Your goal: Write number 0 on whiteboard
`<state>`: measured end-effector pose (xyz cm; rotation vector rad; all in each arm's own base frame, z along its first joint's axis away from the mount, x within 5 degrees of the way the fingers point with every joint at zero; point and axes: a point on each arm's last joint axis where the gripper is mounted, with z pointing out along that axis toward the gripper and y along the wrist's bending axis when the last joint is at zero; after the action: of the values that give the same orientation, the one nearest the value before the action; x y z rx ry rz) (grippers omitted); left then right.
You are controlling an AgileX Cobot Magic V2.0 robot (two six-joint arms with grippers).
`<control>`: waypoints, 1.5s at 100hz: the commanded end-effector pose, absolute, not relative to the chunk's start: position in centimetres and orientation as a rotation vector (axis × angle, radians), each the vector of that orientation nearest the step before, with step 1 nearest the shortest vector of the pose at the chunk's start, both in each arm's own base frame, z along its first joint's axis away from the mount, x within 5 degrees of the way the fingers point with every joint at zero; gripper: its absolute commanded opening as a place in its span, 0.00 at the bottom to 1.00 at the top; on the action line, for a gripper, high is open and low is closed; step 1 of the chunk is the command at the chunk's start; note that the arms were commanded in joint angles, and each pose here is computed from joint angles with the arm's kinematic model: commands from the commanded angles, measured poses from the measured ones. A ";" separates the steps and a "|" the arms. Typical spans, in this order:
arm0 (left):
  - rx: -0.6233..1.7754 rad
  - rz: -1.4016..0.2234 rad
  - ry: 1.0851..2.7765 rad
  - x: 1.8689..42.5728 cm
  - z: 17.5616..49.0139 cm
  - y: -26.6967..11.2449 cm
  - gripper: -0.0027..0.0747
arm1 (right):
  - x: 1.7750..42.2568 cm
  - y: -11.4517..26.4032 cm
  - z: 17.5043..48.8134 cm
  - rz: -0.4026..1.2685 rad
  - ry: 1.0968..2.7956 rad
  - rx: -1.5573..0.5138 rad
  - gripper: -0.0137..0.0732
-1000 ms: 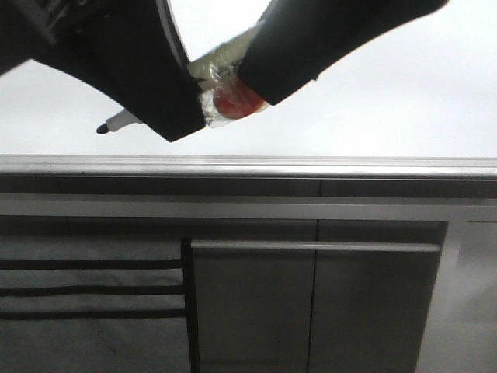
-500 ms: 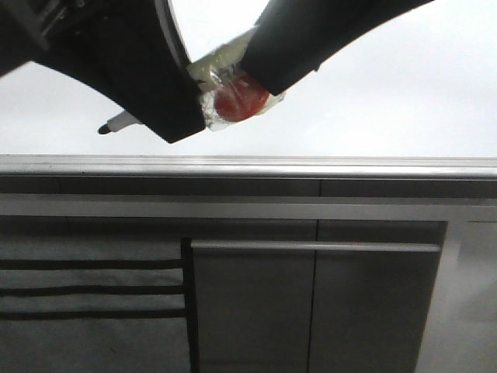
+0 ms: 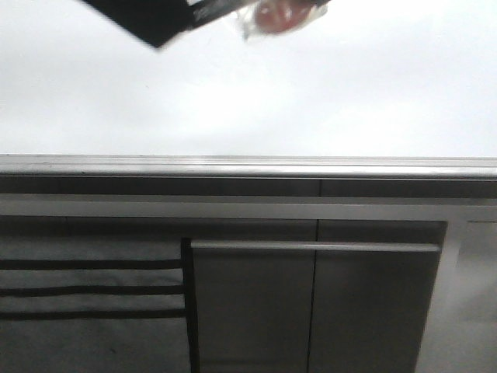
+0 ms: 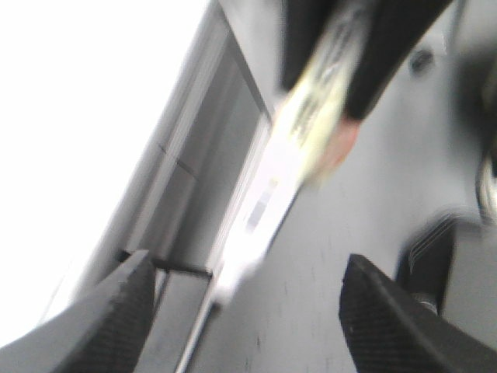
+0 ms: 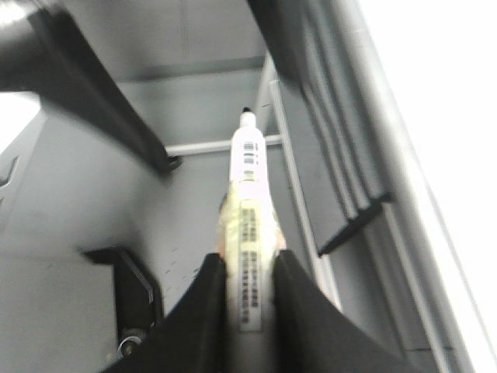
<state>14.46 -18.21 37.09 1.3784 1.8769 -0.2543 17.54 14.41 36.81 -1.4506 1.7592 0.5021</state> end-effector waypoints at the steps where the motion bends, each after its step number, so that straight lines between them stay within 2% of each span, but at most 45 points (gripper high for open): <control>1: 1.159 -0.333 1.794 13.8 40.2 -16.1 0.65 | 16.4 12.8 39.1 0.494 1.708 -1.323 0.15; 8: 1.024 -0.344 1.803 13.6 40.7 -14.0 0.65 | 15.7 11.3 39.4 0.479 1.737 -1.209 0.15; 25: 0.695 -0.350 1.836 13.0 39.6 -9.5 0.65 | 15.3 8.0 38.3 0.499 1.874 -0.697 0.15; 47: 0.497 -0.310 1.805 12.2 36.9 -6.5 0.65 | 14.9 7.6 36.1 0.552 1.919 -0.609 0.15; 61: 0.477 -0.291 1.823 12.4 35.9 -6.2 0.65 | 17.5 7.5 36.0 0.559 1.939 -0.409 0.15; 94: 0.479 -0.290 1.830 12.8 35.7 -6.4 0.65 | 27.1 9.9 37.1 0.530 2.070 -0.524 0.15; 112: 0.478 -0.290 1.827 12.8 35.7 -6.4 0.65 | 32.1 11.5 35.2 0.568 2.179 -0.589 0.15; 125: 0.478 -0.290 1.827 12.8 35.7 -6.4 0.65 | 33.4 11.3 32.4 0.542 2.325 -0.690 0.15; 131: 0.480 -0.289 1.827 12.8 35.7 -6.4 0.65 | 33.6 10.3 32.0 0.518 2.375 -0.654 0.15; 150: 0.481 -0.287 1.826 12.8 35.7 -6.4 0.65 | 33.7 8.6 35.2 0.465 2.268 -0.570 0.15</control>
<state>12.54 -6.31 34.29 0.5196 1.9160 -0.2622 32.98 10.01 31.11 -0.6715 2.4561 0.6099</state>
